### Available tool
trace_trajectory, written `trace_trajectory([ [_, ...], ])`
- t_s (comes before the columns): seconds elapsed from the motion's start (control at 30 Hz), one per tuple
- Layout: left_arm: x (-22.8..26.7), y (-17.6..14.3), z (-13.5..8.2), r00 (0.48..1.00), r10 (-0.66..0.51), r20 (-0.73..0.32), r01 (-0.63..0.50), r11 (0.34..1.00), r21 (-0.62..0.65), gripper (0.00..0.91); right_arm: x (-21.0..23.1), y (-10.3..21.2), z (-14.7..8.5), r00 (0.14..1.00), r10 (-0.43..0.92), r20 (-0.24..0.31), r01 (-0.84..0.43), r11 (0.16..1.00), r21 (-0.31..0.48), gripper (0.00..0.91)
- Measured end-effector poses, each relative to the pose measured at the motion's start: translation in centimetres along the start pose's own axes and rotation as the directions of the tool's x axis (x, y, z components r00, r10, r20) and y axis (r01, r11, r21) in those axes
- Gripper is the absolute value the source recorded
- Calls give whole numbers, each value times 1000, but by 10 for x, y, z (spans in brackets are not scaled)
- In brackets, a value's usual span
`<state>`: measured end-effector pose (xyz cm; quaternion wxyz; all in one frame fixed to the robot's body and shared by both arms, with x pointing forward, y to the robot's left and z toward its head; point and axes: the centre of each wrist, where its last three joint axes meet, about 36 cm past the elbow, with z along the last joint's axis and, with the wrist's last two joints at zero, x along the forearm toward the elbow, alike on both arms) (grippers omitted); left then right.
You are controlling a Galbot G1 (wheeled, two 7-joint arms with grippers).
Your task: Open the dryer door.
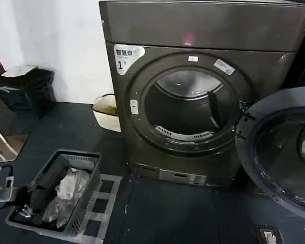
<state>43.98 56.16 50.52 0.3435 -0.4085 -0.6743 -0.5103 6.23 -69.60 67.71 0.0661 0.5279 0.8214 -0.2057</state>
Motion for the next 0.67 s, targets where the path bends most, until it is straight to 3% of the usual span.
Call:
trace_trajectory([
  [0.67, 8, 5, 8, 1000, 11, -21, -11, 1000, -16, 907, 1, -1, 1, 1000, -1, -3, 1, 1000, 0, 907],
])
